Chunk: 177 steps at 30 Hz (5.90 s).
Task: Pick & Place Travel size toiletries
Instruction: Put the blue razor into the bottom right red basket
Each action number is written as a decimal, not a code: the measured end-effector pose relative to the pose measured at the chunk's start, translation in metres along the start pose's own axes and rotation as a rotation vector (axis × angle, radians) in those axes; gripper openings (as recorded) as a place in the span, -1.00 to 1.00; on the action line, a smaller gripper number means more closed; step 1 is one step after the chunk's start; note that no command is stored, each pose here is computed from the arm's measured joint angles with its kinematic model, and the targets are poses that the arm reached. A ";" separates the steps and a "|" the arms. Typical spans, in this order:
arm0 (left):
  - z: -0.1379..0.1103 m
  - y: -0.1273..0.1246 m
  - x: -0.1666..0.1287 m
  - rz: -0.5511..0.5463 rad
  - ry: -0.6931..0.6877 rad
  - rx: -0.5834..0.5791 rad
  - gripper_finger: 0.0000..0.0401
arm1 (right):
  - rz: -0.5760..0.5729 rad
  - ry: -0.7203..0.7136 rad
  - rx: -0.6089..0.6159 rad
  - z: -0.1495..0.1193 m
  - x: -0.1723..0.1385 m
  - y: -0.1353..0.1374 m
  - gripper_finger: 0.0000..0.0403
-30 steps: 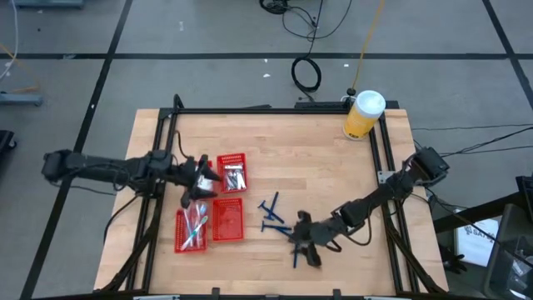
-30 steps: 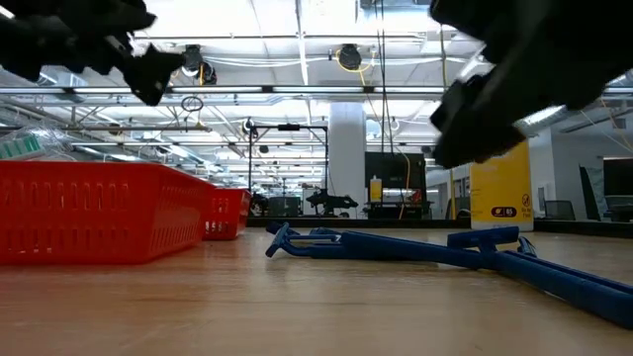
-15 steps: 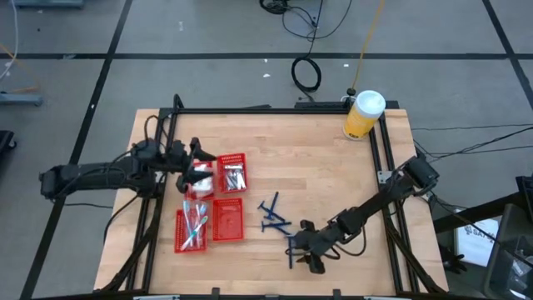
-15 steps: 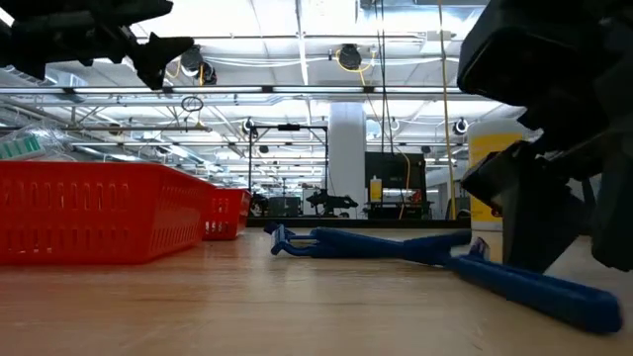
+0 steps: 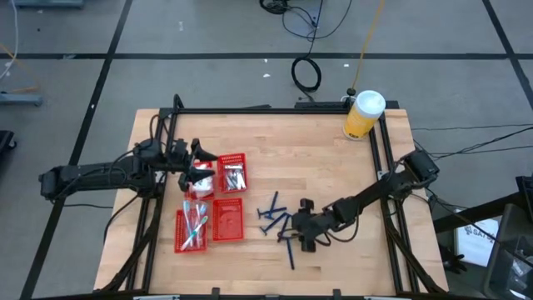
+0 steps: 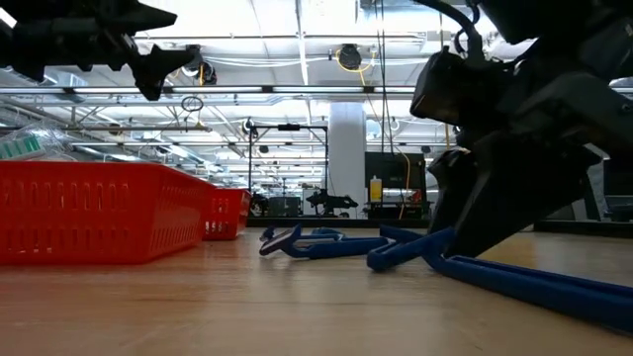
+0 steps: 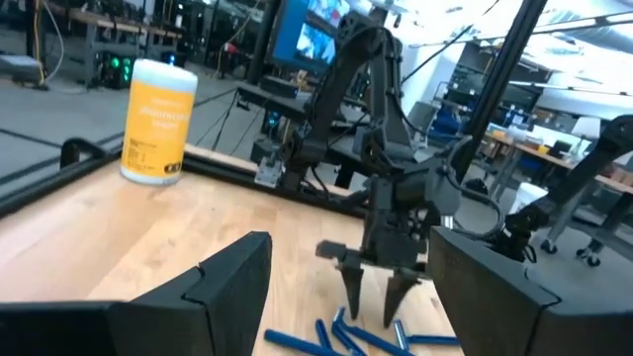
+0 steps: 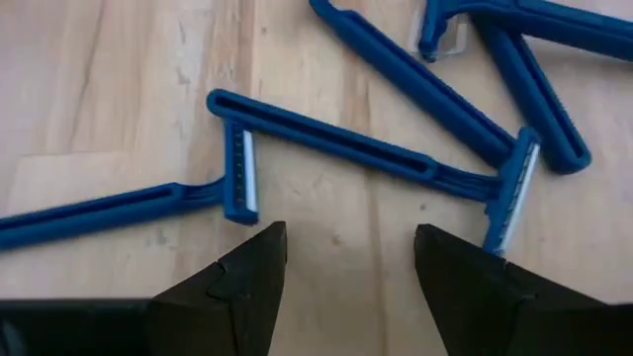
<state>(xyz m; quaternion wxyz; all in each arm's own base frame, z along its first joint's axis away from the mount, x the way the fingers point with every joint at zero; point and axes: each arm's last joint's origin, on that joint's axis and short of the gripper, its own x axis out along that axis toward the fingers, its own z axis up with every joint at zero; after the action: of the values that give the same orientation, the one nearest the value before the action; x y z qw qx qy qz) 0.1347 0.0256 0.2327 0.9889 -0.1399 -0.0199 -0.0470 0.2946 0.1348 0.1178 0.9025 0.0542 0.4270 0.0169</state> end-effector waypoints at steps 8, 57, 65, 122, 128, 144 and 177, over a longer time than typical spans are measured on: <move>-0.003 0.001 0.000 0.009 0.029 -0.031 0.34 | -0.021 -0.024 -0.134 0.010 -0.023 -0.003 0.03; -0.003 0.001 0.000 0.009 0.026 -0.093 0.34 | -0.016 -0.048 -0.213 0.021 0.000 -0.033 -0.29; -0.003 0.001 0.000 0.010 0.025 -0.091 0.34 | -0.018 -0.046 -0.206 0.021 0.001 -0.033 -0.34; -0.002 0.001 0.000 0.015 0.017 -0.096 0.34 | 0.078 -0.663 -0.292 0.102 -0.024 -0.050 -1.00; -0.001 0.001 0.001 0.025 0.002 -0.114 0.34 | -0.082 -0.714 -0.340 0.112 -0.031 -0.052 -1.00; -0.046 -0.007 0.048 0.186 0.156 -0.488 0.34 | -0.724 -0.741 -0.547 0.124 -0.047 -0.063 -1.00; -0.051 -0.024 0.149 0.029 0.158 -0.381 -0.43 | -0.785 -0.715 -0.558 0.124 -0.048 -0.065 -1.00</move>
<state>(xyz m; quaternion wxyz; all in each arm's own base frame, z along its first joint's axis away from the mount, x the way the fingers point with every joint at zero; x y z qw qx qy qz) 0.2817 -0.0241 0.1983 0.9435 -0.3206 0.0691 -0.0464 0.3590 0.0563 0.2259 0.9091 -0.3443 0.0643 -0.2254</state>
